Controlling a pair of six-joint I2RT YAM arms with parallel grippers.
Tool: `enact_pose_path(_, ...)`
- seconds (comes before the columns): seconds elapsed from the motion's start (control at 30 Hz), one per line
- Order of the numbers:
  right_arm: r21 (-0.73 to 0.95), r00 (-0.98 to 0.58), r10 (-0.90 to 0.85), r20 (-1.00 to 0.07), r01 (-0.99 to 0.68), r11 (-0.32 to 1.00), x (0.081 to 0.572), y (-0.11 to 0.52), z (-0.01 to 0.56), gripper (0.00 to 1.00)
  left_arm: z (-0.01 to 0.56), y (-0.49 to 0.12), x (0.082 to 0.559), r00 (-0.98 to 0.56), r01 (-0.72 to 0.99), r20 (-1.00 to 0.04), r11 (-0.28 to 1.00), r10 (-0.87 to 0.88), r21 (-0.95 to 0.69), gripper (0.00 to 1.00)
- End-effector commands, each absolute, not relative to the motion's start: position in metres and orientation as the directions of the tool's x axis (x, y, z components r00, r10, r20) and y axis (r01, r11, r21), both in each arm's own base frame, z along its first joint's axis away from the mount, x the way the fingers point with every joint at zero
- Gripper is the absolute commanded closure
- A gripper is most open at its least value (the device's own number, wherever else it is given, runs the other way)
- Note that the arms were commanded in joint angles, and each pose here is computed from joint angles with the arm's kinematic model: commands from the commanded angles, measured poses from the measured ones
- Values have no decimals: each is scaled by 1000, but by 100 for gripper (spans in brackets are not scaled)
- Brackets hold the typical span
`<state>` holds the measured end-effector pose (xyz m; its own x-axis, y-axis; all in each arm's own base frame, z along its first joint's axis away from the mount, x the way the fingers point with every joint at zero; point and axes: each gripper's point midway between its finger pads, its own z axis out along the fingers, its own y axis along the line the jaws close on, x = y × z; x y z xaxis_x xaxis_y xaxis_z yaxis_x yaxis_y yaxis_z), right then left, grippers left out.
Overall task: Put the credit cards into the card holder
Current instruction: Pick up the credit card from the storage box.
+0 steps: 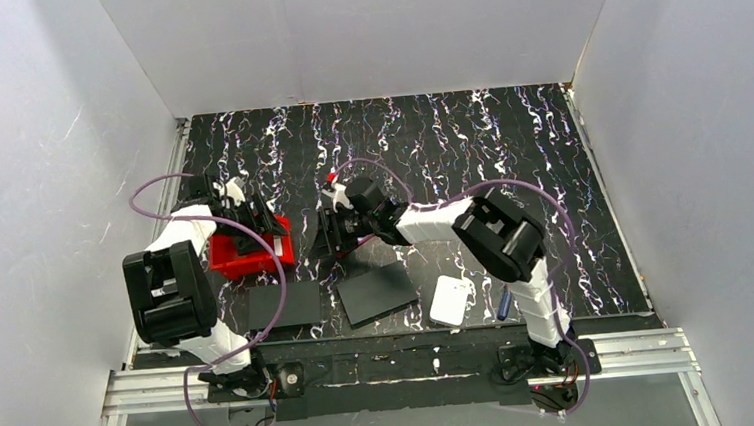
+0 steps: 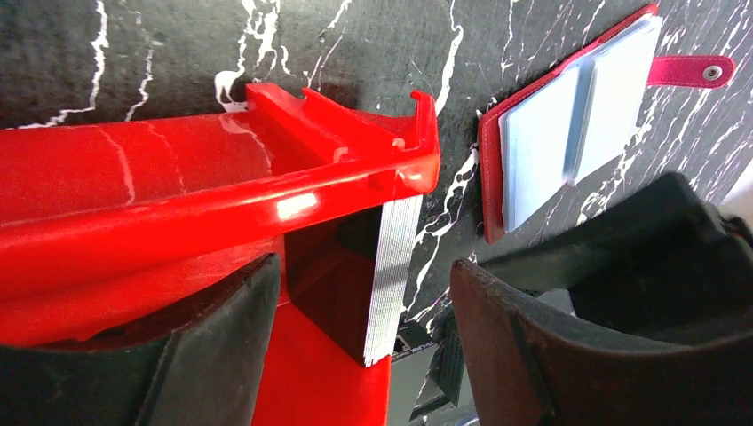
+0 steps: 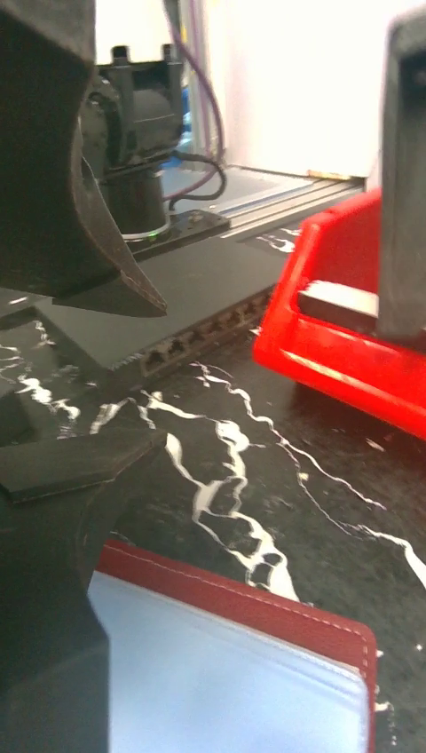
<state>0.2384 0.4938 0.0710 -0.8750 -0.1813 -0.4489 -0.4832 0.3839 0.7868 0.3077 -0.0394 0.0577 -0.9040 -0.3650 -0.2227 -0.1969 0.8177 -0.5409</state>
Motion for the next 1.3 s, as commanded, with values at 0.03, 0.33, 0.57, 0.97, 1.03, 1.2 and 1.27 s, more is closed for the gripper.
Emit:
enact_pose_path(0.03,862,-918,-45,-395,-387,329,257,530,80,40,87,-35,315,-861,-175,-303,796,-409,-579,27)
enact_pose_path(0.33,899,-949,-13,-316,-304,314,260,547,59,47,78,-38,315,-862,-196,-265,766,-433,-612,31)
enact_pose_path(0.57,913,-954,0,-299,-286,291,261,559,55,60,74,-43,316,-867,-192,-247,746,-433,-637,34)
enact_pose_path(0.97,944,-962,17,-272,-264,198,256,563,66,59,70,-48,315,-873,-184,-230,728,-429,-661,34)
enact_pose_path(1.03,945,-961,27,-274,-264,192,254,559,70,55,70,-47,315,-874,-185,-229,729,-429,-659,34)
enact_pose_path(1.2,943,-955,43,-294,-283,174,254,556,85,50,69,-46,314,-875,-184,-234,737,-425,-651,34)
enact_pose_path(1.27,945,-957,42,-287,-276,173,255,558,82,49,68,-46,314,-874,-186,-232,736,-426,-651,34)
